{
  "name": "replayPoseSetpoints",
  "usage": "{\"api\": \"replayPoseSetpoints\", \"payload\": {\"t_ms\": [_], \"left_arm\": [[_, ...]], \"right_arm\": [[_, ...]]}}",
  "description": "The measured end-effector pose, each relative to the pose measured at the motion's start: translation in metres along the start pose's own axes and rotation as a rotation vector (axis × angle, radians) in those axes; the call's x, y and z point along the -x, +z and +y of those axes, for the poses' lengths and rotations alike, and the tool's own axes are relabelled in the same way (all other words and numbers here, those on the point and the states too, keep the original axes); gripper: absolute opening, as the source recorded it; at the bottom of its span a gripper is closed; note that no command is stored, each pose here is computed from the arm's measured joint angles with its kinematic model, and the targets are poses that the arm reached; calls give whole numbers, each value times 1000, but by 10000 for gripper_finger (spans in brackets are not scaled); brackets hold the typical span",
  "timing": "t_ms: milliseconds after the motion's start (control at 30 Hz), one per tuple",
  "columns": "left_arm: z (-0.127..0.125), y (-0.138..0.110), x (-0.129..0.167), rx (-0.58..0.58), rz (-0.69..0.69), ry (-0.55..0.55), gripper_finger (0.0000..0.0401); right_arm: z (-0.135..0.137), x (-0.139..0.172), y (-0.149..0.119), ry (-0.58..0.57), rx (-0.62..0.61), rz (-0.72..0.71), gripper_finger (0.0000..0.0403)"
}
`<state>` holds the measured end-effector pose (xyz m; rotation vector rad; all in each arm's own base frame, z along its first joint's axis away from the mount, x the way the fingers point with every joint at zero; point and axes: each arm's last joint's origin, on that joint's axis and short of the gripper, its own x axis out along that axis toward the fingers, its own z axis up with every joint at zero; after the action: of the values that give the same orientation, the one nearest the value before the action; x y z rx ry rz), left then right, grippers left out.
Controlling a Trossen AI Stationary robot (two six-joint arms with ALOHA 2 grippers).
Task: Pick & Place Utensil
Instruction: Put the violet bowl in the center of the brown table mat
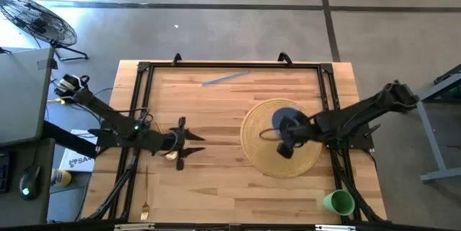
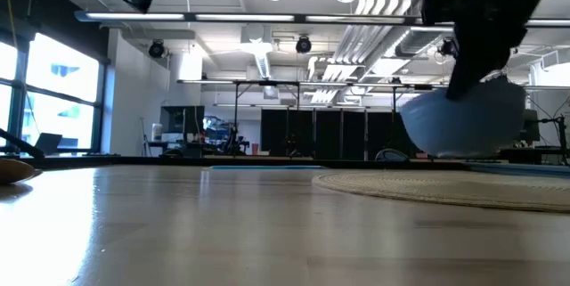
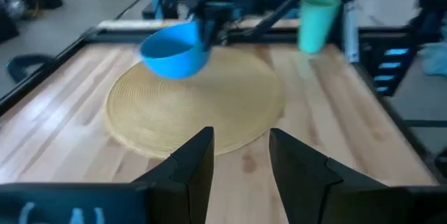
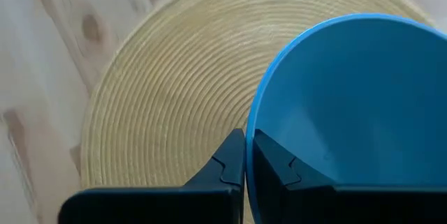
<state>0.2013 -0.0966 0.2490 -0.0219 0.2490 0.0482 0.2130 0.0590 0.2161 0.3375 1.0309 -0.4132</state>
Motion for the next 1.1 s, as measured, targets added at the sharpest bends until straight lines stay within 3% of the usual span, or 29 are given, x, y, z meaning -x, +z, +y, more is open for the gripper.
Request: {"api": "replayPoseSetpoints", "payload": {"t_ms": [400,567,800,1100], "left_arm": [[5,-1,-9,-2,-31,143,136],[4,-1,-9,14,-31,131,136],[0,-1,-9,32,-7,-12,136],[13,2,-16,79,-16,13,136]], "right_arm": [[31,-3,-8,-18,76,-29,5],[31,-3,-12,-26,62,-23,10],[32,-2,-13,-24,66,-29,6],[32,-2,-13,-35,74,-44,4]]}}
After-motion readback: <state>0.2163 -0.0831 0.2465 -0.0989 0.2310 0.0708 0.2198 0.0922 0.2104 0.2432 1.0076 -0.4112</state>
